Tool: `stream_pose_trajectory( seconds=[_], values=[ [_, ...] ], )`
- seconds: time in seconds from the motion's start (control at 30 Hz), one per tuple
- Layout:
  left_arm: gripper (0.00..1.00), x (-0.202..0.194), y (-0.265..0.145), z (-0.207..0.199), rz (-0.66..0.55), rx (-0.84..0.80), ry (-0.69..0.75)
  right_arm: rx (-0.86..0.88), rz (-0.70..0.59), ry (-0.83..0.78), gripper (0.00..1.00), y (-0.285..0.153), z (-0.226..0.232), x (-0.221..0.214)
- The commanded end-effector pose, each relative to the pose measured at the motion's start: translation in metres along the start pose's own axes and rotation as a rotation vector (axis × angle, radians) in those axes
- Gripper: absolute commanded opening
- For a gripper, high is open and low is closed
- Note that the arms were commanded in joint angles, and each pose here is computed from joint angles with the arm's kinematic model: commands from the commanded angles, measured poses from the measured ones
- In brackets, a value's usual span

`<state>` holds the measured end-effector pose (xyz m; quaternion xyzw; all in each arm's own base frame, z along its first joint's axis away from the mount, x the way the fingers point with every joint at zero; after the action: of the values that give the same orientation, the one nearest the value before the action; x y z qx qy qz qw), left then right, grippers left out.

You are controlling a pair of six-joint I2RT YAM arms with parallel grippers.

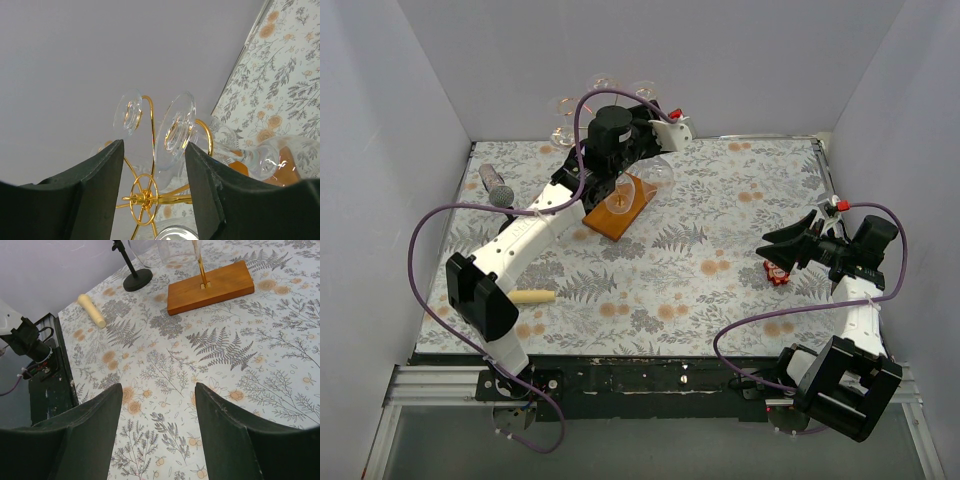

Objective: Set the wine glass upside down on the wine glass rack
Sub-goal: Turn the wine glass upside down at the wine rack.

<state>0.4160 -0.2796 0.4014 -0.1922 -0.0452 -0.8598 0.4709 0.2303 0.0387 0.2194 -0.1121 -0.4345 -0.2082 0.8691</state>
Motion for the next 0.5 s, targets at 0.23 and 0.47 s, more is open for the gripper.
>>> stream_pose_trajectory(
  seconds=[0.23, 0.47],
  values=[
    [0.54, 0.0155, -0.0346, 0.0457, -0.053, 0.125, -0.034, 0.169, 0.024, -0.062, 0.68, -0.0022, 0.0284, 0.0043],
    [0.53, 0.0178, -0.0325, 0.0457, -0.066, 0.123, -0.054, 0.168, 0.023, -0.062, 0.68, -0.0025, 0.0286, 0.0044]
  ],
)
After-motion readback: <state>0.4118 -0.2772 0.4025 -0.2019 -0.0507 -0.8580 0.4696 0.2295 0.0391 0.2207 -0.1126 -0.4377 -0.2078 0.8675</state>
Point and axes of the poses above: each gripper's point midway between its finger pads, its own y axis out along the fingers, its own z axis along the line the jaws close on, x = y × z, the point moved 4 cm from there along -y, back along the fingers, and after that the axes turned 15 degrees about y, right-handed, at the moved point
